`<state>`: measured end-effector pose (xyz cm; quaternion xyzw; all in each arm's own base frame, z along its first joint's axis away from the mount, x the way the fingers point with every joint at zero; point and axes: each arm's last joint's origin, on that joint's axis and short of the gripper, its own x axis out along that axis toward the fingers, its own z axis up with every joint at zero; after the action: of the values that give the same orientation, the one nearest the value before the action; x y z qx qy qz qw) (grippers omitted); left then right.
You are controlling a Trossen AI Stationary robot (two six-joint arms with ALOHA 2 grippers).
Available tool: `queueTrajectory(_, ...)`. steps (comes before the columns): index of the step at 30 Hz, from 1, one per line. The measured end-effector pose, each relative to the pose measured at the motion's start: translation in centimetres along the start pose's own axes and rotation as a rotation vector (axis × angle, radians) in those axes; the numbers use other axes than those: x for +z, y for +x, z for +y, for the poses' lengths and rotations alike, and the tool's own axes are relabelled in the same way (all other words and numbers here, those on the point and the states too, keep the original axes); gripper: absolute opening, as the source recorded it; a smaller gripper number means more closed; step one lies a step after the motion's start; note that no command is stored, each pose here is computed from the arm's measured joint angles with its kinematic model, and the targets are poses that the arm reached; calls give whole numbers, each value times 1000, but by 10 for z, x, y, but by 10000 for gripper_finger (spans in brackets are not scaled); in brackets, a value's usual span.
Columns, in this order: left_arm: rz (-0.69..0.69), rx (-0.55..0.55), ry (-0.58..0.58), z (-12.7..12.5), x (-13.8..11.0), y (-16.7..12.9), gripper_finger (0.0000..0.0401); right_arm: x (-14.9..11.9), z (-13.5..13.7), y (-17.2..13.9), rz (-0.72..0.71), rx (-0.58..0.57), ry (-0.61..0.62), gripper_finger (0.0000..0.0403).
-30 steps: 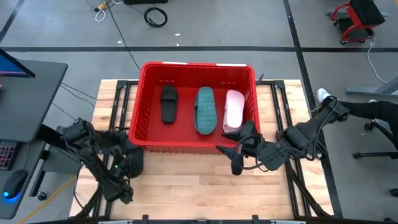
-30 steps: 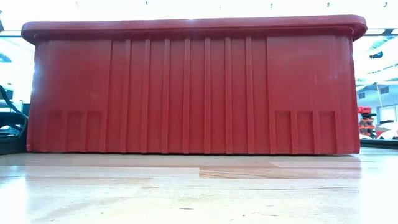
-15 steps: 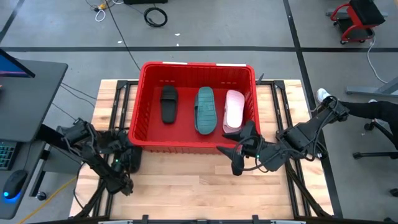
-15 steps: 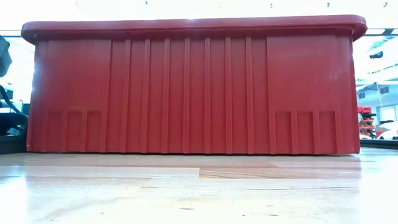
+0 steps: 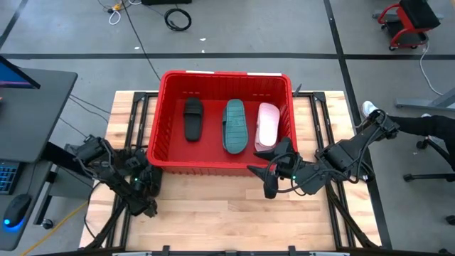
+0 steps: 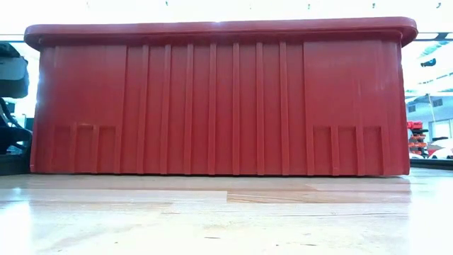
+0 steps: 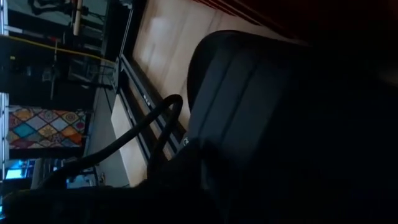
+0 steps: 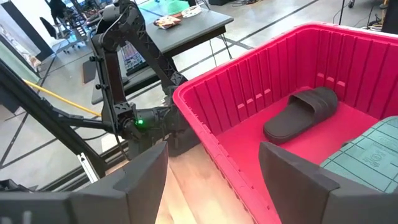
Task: Pick and place slides into bin
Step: Put the black slide in the red bin
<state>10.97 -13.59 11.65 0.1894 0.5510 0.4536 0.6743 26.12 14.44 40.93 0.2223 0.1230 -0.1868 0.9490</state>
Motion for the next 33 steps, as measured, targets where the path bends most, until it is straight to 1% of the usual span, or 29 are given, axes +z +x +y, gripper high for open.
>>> queueTrajectory(4, 12, 0, -7, 0, 3, -1, 28, 0, 0, 0, 0, 0, 0, 258)
queueTrajectory(5, 20, -5, -11, -1, 3, -2, 17, 0, 0, 0, 0, 0, 2, 258)
queueTrajectory(7, 38, -18, -12, -2, 4, -7, 16, 0, 0, 0, 1, 2, 8, 258)
queueTrajectory(9, 54, -35, -8, -2, 4, -17, 25, 0, 0, -1, 1, 3, 8, 258)
queueTrajectory(11, 47, -55, 0, -2, 5, -31, 26, -1, 1, -2, 3, 8, 7, 258)
queueTrajectory(13, 30, -71, 5, 1, 5, -48, 17, -1, 2, -2, 4, 10, 6, 258)
queueTrajectory(15, 19, -109, -5, 3, 6, -67, 13, -1, 2, -3, 4, 11, 6, 258)
queueTrajectory(18, 17, -196, -39, 5, 5, -95, 16, -1, 2, -3, 4, 10, -5, 258)
queueTrajectory(21, -13, -307, -50, 8, 3, -122, 19, -1, 2, -2, 4, 10, -35, 258)
queueTrajectory(24, -32, -401, -31, 13, 2, -145, 12, -1, 2, -2, -1, 16, -68, 258)
queueTrajectory(27, -51, -495, -20, 22, 5, -167, 12, 5, 8, -3, -32, 76, -57, 258)
queueTrajectory(29, -48, -556, -20, 30, 9, -178, 13, 8, 14, -2, -68, 116, -70, 258)
queueTrajectory(33, -68, -682, -36, 54, 22, -198, 12, 3, 30, 8, -106, 200, -203, 258)
